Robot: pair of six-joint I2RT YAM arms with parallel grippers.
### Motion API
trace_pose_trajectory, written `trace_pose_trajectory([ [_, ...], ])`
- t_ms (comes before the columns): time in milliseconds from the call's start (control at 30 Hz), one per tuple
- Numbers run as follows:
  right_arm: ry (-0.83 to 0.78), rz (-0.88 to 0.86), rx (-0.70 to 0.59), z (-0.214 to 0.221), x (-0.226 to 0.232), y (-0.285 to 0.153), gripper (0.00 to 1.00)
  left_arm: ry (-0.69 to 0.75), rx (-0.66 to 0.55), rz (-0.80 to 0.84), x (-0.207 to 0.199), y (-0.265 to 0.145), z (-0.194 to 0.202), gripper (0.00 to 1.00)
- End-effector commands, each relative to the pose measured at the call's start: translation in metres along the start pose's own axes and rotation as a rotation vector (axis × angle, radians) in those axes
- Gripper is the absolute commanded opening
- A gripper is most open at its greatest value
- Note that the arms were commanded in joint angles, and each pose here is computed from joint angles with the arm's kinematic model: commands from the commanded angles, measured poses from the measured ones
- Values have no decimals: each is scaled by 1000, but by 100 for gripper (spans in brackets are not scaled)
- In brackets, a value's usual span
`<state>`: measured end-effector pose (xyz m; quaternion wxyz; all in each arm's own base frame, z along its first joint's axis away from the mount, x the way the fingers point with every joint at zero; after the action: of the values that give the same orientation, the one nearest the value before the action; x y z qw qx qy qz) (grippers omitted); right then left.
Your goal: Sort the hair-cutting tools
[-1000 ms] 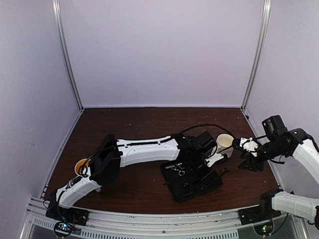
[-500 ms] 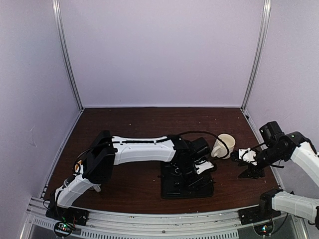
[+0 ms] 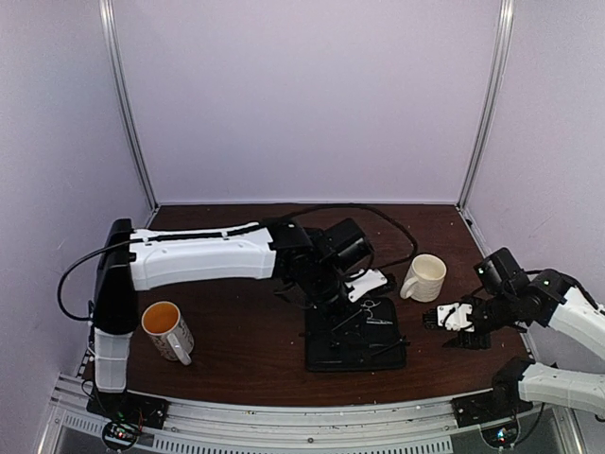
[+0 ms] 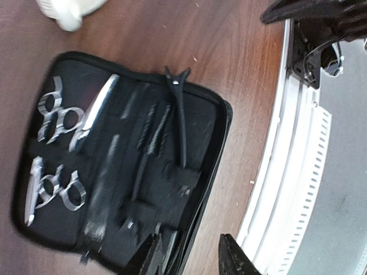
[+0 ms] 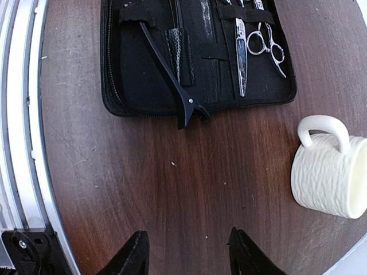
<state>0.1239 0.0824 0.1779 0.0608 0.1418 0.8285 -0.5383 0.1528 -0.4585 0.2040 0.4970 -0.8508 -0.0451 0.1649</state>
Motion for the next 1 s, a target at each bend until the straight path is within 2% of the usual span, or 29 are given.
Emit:
trace_pose_trajectory([
  [0, 35, 45, 8, -19, -16, 6, 48, -66, -24, -121, 29, -28, 23, 37],
  [200, 26, -78, 47, -42, -25, 29, 38, -204, 55, -178, 39, -27, 90, 36],
  [333, 30, -139, 43, -52, -30, 39, 37, -261, 85, -180, 38, -24, 118, 32],
  [433, 34, -170, 54, -56, -33, 47, 37, -316, 65, -194, 40, -23, 131, 30],
  [567, 37, -221, 90, -59, -34, 61, 37, -352, 10, -156, 38, -20, 139, 30],
  [733, 34, -279, 120, -62, -32, 73, 37, -356, 40, -135, 39, -7, 148, 28],
  [967, 13, -287, 139, -64, -28, 82, 36, -290, 49, -100, 28, 5, 137, 28],
])
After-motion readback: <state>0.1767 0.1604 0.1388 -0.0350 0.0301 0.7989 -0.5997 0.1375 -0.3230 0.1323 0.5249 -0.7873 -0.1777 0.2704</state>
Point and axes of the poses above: each gripper's point midway between its finger pads, its own y axis out along the fingers, its own x axis along the line the jaws close on, z = x × y, the point moved 9 cm from there along -y, back along the fingers, and after that the axes turned 2 degrees about y, right-handed, at the moved point
